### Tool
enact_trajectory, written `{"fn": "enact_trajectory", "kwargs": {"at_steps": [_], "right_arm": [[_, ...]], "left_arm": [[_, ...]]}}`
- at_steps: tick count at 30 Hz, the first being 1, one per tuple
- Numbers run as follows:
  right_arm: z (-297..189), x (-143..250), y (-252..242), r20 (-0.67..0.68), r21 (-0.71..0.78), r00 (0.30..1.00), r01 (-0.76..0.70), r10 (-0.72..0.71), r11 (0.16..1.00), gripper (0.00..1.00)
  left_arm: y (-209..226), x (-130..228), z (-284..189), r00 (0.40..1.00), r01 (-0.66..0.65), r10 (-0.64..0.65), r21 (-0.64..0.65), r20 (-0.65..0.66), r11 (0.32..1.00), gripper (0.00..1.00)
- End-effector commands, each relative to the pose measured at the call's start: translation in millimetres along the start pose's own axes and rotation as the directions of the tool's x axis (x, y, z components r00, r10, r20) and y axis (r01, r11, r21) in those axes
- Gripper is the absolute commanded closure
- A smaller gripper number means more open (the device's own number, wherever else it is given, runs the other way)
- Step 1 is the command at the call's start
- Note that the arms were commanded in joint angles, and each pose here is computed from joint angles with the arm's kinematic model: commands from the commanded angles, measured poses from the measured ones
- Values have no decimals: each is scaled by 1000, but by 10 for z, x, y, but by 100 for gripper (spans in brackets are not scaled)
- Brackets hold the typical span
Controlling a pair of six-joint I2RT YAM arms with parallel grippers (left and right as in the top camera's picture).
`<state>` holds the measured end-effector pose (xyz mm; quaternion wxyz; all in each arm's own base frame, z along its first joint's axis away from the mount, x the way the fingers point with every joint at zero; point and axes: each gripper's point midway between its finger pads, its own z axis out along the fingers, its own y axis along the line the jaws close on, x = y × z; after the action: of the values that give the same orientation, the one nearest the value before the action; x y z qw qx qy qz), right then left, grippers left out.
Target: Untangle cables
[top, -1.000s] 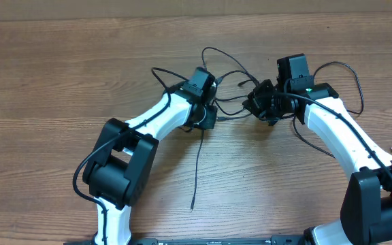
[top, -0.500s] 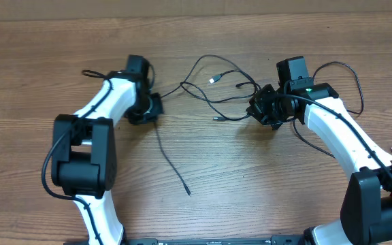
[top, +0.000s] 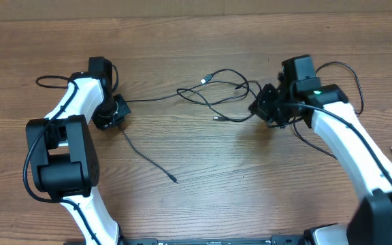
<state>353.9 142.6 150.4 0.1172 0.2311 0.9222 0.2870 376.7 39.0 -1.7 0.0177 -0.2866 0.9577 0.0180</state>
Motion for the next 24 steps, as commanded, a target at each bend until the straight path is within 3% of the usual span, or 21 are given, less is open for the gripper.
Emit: {"fn": "enact_trajectory", "kwargs": {"at_steps": [1,6,12,20,24], "right_arm": [[-653,-141,517,171,-119,965,219,-197,969,96],[-1336,-210,994,390,-161,834,479,-390,863,96],[-1692,-453,837,548,4,756,425,-358,905,96],[-1257,-442,265,387,191,855,292,-346,937,96],[-854,-329,-100,218,284,935,212,-278,935,96]], "left_arm": [[240,65,198,998,53,-56,-85,-30,995,96],[242,64,198,998,54,-57,-84,-31,995,96],[227,83,205,998,47,-50,-86,-33,995,96],[215,69,224,998,48,-50,-80,-23,996,96],[216,71,224,998,48,-50,-80,-24,996,96]]}}
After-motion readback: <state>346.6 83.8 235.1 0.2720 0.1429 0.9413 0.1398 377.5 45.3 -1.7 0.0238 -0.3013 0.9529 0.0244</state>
